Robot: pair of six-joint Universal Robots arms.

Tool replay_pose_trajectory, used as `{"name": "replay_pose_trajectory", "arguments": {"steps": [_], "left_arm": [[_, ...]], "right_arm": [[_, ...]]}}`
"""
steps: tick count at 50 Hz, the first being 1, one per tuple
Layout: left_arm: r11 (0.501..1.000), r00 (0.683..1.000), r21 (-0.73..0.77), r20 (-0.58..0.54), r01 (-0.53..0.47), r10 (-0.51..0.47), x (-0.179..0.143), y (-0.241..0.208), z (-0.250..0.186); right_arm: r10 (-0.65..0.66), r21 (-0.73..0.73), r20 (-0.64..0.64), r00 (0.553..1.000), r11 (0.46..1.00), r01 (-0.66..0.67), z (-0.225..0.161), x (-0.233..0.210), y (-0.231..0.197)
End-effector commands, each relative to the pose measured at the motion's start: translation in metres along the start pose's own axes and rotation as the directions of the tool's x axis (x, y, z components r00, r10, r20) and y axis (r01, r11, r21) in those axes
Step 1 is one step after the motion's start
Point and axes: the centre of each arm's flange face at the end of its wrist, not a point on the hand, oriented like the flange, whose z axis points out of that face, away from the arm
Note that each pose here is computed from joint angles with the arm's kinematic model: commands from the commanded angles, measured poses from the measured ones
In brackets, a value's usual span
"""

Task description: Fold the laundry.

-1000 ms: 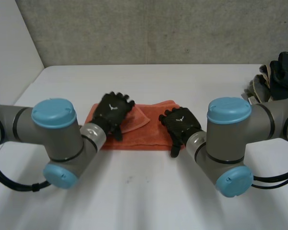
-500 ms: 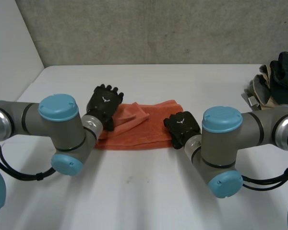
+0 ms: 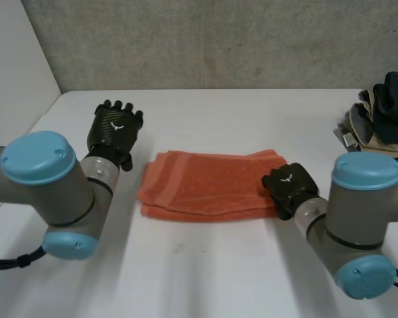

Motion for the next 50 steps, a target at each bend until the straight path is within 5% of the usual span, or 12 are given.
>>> {"name": "replay_pose_trajectory", "arguments": {"steps": [1, 8, 12, 20, 30, 35, 38, 41, 44, 50], "left_arm": [[0.998, 0.997, 0.041, -0.052, 0.052, -0.05, 0.008, -0.021, -0.03], [0.997, 0.998, 0.053, -0.044, 0.057, -0.054, 0.003, -0.027, -0.036], [0.996, 0.998, 0.067, -0.035, 0.062, -0.06, 0.0, -0.032, -0.036], [0.993, 0.998, 0.097, -0.013, 0.069, -0.068, -0.005, -0.041, -0.034], [0.983, 0.994, 0.144, -0.001, 0.111, -0.112, -0.009, -0.056, -0.029], [0.966, 0.984, 0.193, -0.005, 0.174, -0.176, -0.011, -0.072, -0.025], [0.948, 0.976, 0.234, -0.016, 0.216, -0.218, -0.01, -0.085, -0.022], [0.928, 0.965, 0.267, -0.043, 0.261, -0.259, -0.006, -0.1, -0.019], [0.921, 0.95, 0.236, -0.118, 0.31, -0.289, 0.021, -0.1, -0.019], [0.94, 0.919, 0.081, -0.254, 0.33, -0.301, 0.07, -0.086, -0.036]], "right_arm": [[-0.032, -0.094, -0.099, 0.995, 0.995, 0.023, -0.009, 0.042, 0.029], [-0.196, -0.107, -0.16, 0.968, 0.978, 0.18, -0.018, 0.072, 0.028], [-0.311, 0.019, -0.162, 0.937, 0.948, 0.318, -0.015, 0.07, 0.0], [-0.474, 0.454, -0.014, 0.88, 0.782, 0.428, -0.031, -0.03, -0.063], [-0.533, 0.59, 0.112, 0.839, 0.715, 0.375, -0.039, -0.116, -0.054], [-0.35, 0.515, 0.155, 0.924, 0.827, 0.227, -0.035, -0.1, -0.057], [-0.056, 0.474, 0.139, 0.989, 0.881, -0.016, -0.036, -0.052, -0.075], [0.257, 0.449, 0.124, 0.958, 0.847, -0.285, -0.043, -0.002, -0.085], [0.423, 0.36, 0.096, 0.901, 0.829, -0.427, -0.044, 0.032, -0.076], [0.464, 0.147, 0.08, 0.882, 0.87, -0.471, -0.03, 0.045, -0.056]]}}
